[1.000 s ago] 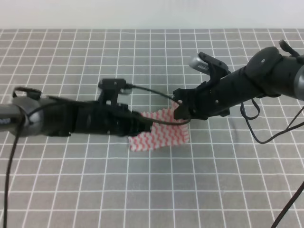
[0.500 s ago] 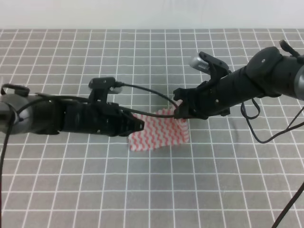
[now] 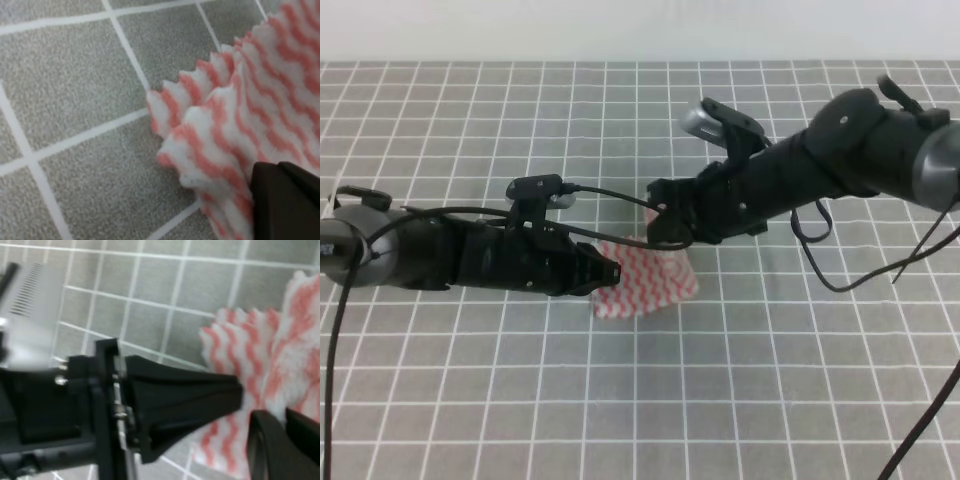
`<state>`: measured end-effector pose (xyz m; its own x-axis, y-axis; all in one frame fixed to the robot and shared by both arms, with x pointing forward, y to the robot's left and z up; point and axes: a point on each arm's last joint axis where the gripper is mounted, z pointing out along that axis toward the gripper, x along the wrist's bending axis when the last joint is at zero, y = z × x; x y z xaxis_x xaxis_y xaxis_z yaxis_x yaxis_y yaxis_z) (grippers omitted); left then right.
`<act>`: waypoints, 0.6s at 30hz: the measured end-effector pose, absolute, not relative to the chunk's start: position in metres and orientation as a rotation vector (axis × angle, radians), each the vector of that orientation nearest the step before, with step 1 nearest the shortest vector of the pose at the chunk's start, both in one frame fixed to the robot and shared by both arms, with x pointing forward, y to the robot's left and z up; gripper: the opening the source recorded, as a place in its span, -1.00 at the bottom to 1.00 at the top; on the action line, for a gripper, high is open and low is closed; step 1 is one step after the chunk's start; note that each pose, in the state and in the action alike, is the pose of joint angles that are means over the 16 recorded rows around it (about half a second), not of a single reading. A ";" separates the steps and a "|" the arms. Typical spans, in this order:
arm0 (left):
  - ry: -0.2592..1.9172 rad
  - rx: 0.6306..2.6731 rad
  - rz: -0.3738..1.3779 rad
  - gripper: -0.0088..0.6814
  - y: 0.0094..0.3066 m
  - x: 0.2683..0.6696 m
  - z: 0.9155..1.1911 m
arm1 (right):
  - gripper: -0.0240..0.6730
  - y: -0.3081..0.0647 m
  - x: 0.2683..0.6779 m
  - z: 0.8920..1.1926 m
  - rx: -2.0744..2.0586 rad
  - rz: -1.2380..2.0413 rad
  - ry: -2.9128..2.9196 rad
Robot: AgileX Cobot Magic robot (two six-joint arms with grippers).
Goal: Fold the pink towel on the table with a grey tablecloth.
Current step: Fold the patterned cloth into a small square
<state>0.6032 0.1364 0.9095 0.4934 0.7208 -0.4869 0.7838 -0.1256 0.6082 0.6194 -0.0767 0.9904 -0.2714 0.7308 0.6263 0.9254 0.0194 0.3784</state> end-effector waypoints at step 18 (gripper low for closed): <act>1.232 1.856 -0.115 -0.98 0.142 0.604 0.914 | -0.97 -0.055 0.620 0.967 -1.701 -1.058 -2.019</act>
<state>0.6039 0.1417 0.9139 0.5037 0.7006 -0.5055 0.7819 -0.1208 0.6116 0.6196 -0.0553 0.9673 -0.2568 0.7214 0.6431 0.9394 0.0300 0.3415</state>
